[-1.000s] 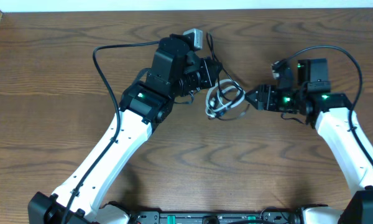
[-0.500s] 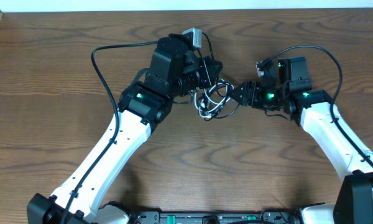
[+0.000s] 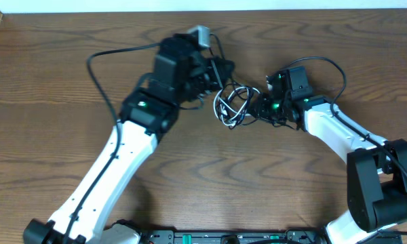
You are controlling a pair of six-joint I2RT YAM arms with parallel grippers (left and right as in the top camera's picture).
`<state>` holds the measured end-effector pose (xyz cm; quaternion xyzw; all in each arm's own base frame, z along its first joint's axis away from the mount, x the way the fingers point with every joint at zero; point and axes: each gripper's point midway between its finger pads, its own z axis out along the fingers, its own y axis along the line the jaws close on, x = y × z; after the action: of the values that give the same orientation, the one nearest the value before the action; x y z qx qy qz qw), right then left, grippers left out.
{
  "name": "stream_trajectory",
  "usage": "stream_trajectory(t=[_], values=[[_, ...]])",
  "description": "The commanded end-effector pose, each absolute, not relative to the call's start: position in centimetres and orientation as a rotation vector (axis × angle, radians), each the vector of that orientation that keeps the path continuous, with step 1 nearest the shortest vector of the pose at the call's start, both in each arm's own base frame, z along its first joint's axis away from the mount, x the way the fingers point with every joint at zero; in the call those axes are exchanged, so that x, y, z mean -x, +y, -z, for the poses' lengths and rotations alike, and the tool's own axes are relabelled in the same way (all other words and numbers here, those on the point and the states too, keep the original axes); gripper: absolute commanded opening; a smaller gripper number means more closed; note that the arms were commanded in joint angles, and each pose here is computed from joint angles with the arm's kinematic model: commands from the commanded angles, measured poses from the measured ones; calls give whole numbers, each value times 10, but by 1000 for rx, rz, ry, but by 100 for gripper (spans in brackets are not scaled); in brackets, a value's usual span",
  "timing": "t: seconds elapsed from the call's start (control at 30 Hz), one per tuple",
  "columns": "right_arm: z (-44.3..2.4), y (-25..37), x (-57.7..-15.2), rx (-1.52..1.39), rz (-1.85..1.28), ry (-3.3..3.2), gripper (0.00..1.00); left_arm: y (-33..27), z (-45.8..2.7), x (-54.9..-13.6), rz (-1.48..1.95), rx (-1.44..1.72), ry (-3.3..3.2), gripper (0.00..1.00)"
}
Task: Untangle cables
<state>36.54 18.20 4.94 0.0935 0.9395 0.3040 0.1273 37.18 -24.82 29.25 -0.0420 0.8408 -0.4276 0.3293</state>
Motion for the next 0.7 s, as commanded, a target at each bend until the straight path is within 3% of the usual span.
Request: stream_trajectory(t=[0.0, 0.03, 0.43, 0.67], values=[[-45, 140, -371, -368, -688, 2746, 5, -208, -326, -379, 1073, 155, 2099, 7], [-43, 127, -367, -390, -641, 2764, 1, -197, -324, -383, 1044, 180, 2103, 8], [-90, 15, -338, -488, -410, 2732, 1, -46, -261, -401, 473, 476, 2244, 7], [-87, -3, -318, -565, -375, 2787, 1, -43, -216, -388, 394, 495, 2420, 7]])
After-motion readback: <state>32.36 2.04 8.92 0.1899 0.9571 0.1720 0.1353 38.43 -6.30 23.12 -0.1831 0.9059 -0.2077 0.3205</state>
